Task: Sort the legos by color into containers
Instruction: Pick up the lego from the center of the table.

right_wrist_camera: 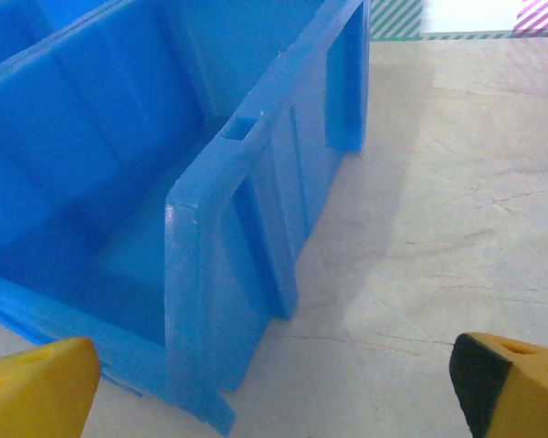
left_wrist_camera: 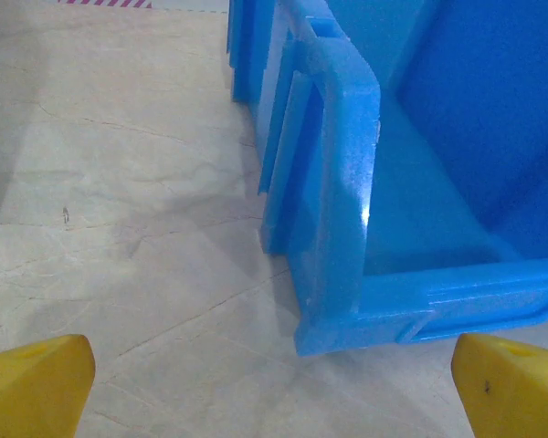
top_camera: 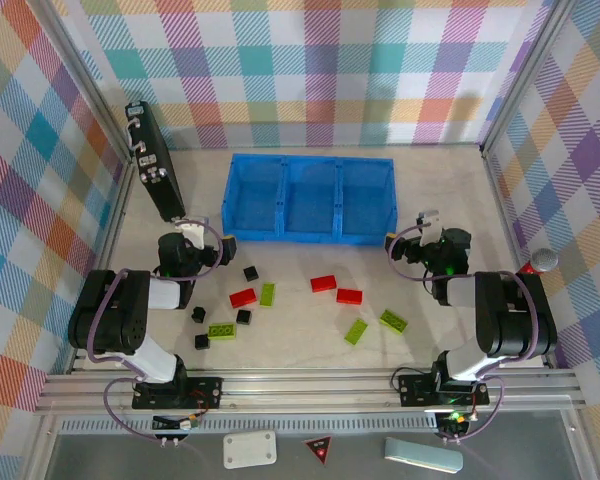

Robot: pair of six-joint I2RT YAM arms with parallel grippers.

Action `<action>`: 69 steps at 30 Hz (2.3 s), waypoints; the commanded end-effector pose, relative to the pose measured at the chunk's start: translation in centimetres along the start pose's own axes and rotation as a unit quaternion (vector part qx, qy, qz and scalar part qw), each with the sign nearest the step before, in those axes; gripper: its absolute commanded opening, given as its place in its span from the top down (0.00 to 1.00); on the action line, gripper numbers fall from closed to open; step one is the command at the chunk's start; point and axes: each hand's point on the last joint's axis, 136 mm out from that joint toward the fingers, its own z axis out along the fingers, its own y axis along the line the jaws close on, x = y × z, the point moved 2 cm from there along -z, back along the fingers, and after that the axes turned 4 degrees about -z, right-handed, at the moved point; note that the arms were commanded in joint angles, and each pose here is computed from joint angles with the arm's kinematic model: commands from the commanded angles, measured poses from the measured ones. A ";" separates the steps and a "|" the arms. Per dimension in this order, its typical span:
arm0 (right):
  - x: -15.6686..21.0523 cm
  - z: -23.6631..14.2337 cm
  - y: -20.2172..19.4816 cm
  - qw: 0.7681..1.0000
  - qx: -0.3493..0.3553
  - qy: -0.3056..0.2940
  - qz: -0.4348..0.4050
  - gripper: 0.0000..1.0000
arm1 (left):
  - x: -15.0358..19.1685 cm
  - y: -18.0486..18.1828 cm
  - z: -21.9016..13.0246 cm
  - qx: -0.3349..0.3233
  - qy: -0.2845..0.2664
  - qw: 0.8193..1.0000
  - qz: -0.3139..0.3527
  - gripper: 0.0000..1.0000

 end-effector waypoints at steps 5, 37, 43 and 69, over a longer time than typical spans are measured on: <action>-0.4 -0.1 0.1 1.000 -0.008 -0.011 -0.010 0.01 | -0.4 -0.1 -0.2 0.008 -0.012 1.000 0.011 0.00; -0.3 0.1 -1.6 0.999 0.045 -0.004 0.014 0.01 | -0.5 1.0 -0.1 -0.026 -0.016 1.000 -0.003 0.00; -0.3 0.0 -1.6 0.999 0.047 -0.003 0.013 0.01 | -0.5 1.0 -0.1 -0.027 -0.014 1.000 -0.003 0.00; -1.4 -2.1 -1.5 0.992 0.067 0.089 0.060 0.01 | -4.5 2.1 -2.1 -0.132 0.059 0.987 -0.065 0.00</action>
